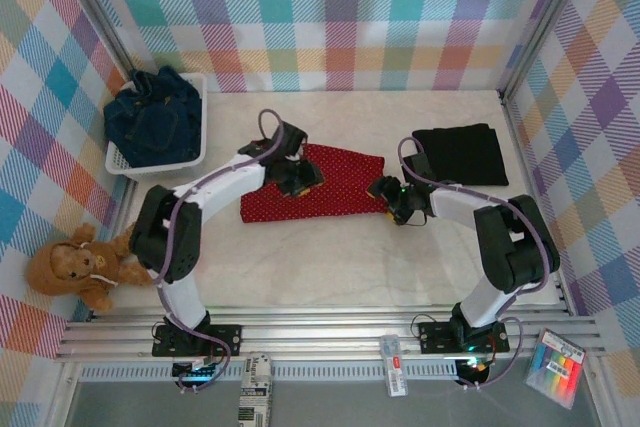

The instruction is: Fold and stack the skirts

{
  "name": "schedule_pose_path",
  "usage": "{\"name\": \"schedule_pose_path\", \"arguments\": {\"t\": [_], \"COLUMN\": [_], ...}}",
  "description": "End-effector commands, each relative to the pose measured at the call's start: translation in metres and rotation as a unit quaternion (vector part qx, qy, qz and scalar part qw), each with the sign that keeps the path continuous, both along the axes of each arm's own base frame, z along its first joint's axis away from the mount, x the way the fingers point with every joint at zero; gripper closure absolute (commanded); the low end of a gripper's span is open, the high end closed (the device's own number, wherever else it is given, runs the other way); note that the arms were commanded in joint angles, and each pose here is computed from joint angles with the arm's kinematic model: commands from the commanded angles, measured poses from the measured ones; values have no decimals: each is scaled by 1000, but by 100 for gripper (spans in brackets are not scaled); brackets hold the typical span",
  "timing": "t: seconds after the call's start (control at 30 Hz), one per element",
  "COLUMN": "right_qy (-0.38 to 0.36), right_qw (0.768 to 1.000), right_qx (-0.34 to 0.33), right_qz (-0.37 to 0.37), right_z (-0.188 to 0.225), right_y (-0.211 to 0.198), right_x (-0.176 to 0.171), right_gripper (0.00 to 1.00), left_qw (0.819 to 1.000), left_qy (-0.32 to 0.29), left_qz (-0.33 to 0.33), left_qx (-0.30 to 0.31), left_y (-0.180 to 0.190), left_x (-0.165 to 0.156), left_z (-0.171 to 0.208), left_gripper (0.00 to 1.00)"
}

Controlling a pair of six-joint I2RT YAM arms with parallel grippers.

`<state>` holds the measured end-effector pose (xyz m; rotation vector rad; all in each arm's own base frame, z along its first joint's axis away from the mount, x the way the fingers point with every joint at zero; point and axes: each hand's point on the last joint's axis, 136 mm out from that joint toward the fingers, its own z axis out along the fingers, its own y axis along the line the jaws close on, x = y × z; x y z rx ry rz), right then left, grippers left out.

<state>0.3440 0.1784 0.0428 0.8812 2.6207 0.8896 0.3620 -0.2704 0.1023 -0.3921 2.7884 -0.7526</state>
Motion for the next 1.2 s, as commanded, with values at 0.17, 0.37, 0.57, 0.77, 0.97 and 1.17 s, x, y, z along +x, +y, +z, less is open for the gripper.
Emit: {"name": "schedule_pose_path", "arguments": {"t": [0.17, 0.37, 0.57, 0.77, 0.97, 1.17], "right_qy": [4, 6, -37, -84, -110, -115], "right_qw": [999, 999, 998, 996, 993, 991], "right_qx": [29, 28, 36, 31, -40, -73], "right_qz": [-23, -30, -28, -27, -23, 9], "right_z": [-6, -15, -10, -2, -9, -9], "right_y": [3, 1, 3, 1, -20, -24], "right_x": [0, -1, 9, 19, 18, 15], "right_gripper": [33, 36, 59, 84, 100, 100], "left_qw": [995, 990, 990, 991, 992, 999], "left_qy": [99, 133, 135, 124, 113, 29], "left_qz": [-29, -32, -36, -40, -44, -5], "left_qx": [-3, 21, 22, 23, -36, 23], "left_y": [-22, -16, -17, -17, -33, 19], "left_x": [-27, -40, -40, -37, -32, -3], "left_z": [-50, -80, -82, -75, -49, 1], "left_gripper": [71, 72, 71, 69, 64, 43]}}
